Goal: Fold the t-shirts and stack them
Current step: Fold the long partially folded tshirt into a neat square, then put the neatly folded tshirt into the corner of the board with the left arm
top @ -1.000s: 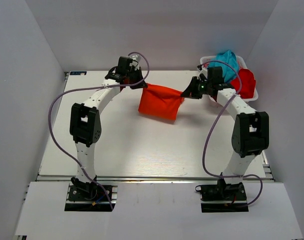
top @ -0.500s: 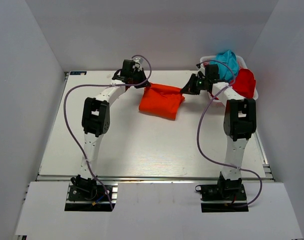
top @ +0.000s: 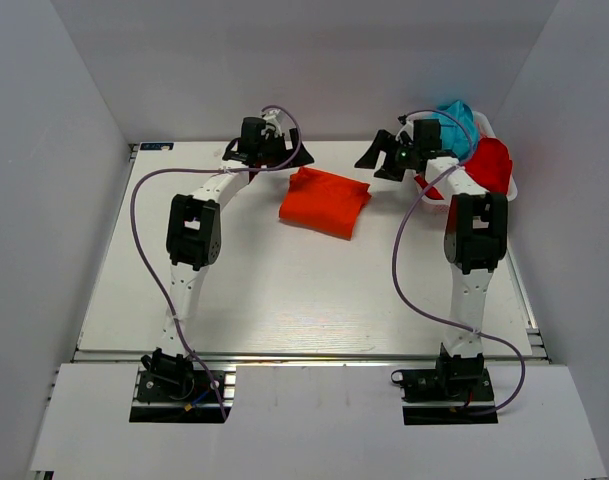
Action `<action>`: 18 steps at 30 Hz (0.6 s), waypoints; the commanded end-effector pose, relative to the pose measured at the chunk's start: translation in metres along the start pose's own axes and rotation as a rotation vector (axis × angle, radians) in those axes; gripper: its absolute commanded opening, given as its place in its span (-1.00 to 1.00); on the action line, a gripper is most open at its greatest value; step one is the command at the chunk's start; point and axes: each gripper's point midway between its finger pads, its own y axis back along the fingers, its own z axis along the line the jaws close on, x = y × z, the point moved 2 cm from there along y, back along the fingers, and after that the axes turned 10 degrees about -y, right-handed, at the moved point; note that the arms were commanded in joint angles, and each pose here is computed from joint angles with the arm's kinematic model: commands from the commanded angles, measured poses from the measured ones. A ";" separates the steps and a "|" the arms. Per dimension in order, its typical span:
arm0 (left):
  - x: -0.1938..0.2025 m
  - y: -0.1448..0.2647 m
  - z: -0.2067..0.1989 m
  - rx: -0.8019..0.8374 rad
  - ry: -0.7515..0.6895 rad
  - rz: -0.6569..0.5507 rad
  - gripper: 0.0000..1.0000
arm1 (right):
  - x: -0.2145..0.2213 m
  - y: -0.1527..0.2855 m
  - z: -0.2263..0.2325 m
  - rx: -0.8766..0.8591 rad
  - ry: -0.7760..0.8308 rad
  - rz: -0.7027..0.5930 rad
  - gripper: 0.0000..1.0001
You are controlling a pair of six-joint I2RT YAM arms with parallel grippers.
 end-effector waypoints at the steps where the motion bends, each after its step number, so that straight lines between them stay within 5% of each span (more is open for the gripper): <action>1: -0.019 0.012 -0.013 0.032 -0.080 -0.018 1.00 | -0.014 0.015 0.023 0.014 0.088 -0.046 0.81; 10: 0.040 0.019 0.011 -0.098 -0.144 0.188 0.91 | 0.030 0.007 0.021 0.022 0.114 0.055 0.81; 18: 0.079 0.013 0.004 -0.028 -0.158 0.282 0.42 | 0.047 -0.002 -0.001 0.071 0.084 0.082 0.81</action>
